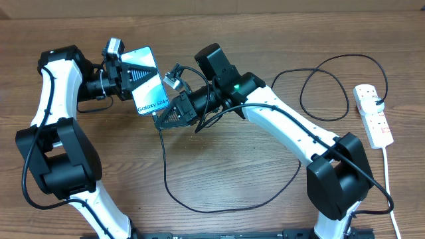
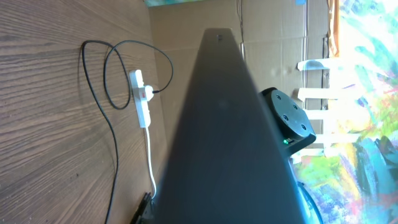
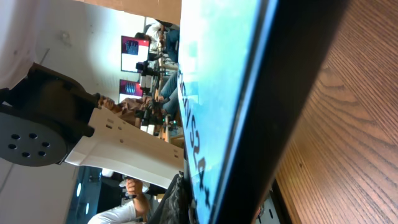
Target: Plug charger to phone and switch on socket
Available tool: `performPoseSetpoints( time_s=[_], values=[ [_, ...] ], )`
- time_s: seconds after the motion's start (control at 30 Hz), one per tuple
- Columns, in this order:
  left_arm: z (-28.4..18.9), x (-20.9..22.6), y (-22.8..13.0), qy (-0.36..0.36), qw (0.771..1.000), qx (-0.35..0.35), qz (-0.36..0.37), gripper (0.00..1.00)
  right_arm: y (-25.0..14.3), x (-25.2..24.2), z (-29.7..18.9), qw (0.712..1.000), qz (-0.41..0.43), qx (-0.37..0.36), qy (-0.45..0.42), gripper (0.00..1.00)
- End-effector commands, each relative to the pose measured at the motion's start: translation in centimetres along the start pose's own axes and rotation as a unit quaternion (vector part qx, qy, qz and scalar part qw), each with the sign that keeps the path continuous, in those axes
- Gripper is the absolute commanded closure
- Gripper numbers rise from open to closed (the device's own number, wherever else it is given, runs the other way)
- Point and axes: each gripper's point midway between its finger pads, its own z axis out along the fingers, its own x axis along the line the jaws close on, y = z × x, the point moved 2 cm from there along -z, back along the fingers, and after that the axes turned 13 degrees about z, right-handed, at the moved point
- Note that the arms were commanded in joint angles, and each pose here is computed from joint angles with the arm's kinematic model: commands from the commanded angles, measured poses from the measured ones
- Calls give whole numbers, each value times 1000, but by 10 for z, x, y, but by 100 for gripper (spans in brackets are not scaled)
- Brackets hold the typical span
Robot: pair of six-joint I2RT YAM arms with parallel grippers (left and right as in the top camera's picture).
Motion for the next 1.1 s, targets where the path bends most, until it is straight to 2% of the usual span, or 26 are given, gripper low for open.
performPoseSetpoints(
  time_s=[0.0,1.07],
  values=[
    [0,-13,6,-14,1000,-14,10,96,0,-2,-2,1000,10,2,4,96],
    [0,-13,5,-14,1000,-14,2,96,8,-5,-15,1000,18,-13,7,96]
  ],
)
